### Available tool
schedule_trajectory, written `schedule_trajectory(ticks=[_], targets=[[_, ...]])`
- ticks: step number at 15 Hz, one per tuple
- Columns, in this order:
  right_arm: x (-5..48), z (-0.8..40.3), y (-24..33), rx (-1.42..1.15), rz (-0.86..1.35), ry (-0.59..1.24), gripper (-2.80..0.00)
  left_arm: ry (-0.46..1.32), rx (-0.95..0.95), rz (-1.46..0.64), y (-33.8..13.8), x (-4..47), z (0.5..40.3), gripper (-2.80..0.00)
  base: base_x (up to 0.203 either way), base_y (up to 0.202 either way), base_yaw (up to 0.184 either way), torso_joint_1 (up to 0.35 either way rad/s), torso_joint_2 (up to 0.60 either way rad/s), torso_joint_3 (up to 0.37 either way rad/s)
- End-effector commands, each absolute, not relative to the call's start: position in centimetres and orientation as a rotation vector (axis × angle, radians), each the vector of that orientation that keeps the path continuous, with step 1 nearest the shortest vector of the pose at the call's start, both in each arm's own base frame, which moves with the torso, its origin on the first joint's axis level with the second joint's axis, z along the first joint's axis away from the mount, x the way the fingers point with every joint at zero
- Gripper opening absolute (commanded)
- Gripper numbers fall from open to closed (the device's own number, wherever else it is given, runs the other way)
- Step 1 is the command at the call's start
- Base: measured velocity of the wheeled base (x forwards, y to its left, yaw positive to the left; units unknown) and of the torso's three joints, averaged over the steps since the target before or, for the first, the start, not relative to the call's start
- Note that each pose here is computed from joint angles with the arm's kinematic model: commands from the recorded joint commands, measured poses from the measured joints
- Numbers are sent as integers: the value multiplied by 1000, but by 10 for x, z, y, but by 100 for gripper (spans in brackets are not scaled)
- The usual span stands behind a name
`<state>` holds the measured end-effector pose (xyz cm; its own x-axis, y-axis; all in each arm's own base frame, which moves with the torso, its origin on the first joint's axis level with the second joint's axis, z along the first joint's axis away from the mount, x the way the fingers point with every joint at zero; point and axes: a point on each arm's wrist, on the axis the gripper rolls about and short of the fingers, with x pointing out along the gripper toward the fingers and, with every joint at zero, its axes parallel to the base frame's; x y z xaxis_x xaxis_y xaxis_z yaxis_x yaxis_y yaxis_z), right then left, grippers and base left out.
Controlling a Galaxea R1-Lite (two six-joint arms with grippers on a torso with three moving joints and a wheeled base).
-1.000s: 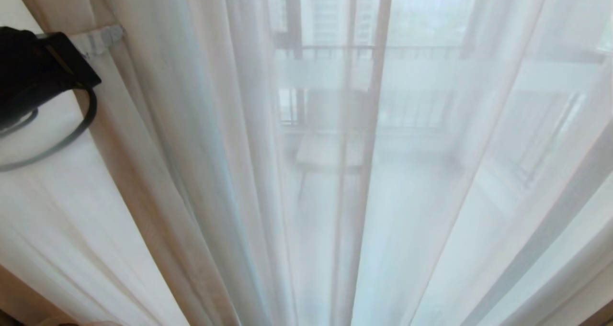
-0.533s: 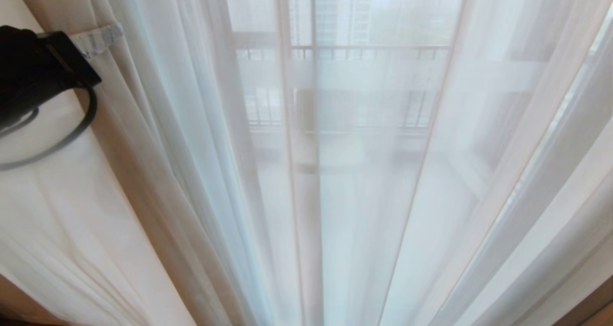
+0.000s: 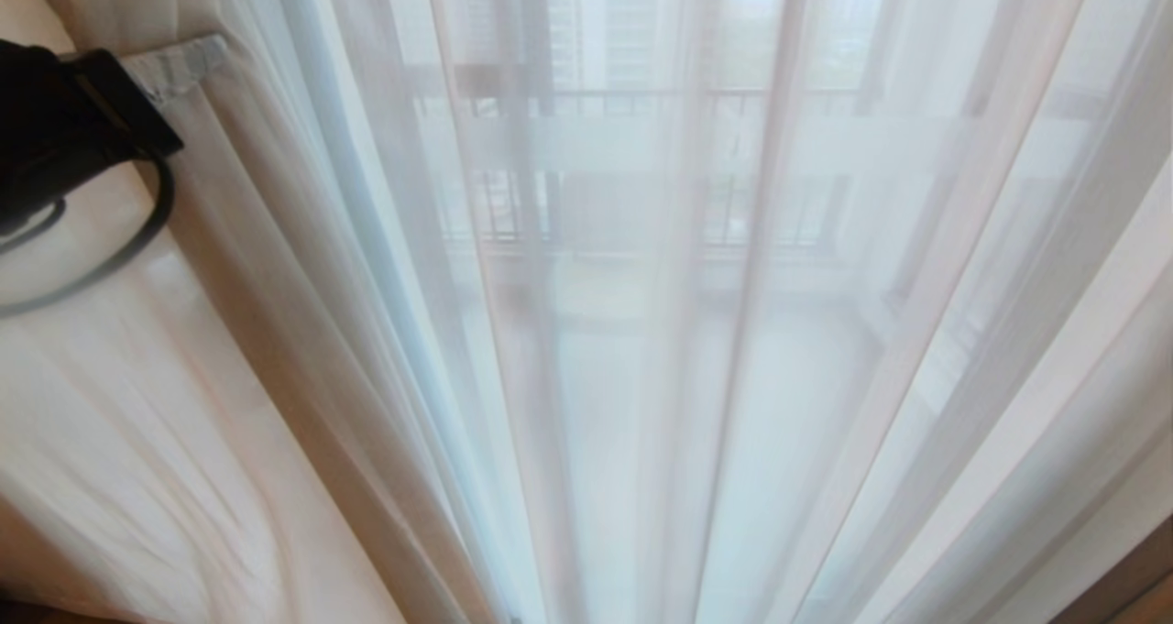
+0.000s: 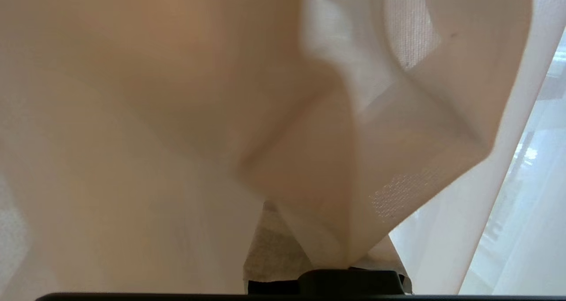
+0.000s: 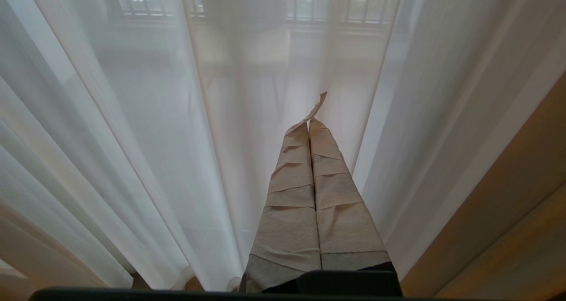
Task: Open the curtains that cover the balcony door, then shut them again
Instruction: Close the inner curtains on both sides
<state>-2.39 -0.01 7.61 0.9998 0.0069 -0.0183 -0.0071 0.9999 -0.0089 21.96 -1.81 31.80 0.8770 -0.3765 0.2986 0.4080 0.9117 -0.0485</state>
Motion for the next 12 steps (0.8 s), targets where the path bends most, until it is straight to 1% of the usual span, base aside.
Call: schedule_trajectory(ticks=[1,7,12], targets=[[-24,76,0,-9,8,18,-280,-305,-112,-437,-23,219,323,-280,0,0,0,0,0,0],[-24,76,0,-9,8,18,-280,-271,-138,-565,-54,217,335,-280,0,0,0,0,0,0],[-24,76,0,-9,8,19,-280,-268,-143,-713,-96,228,341,-280,0,0,0,0,0,0]])
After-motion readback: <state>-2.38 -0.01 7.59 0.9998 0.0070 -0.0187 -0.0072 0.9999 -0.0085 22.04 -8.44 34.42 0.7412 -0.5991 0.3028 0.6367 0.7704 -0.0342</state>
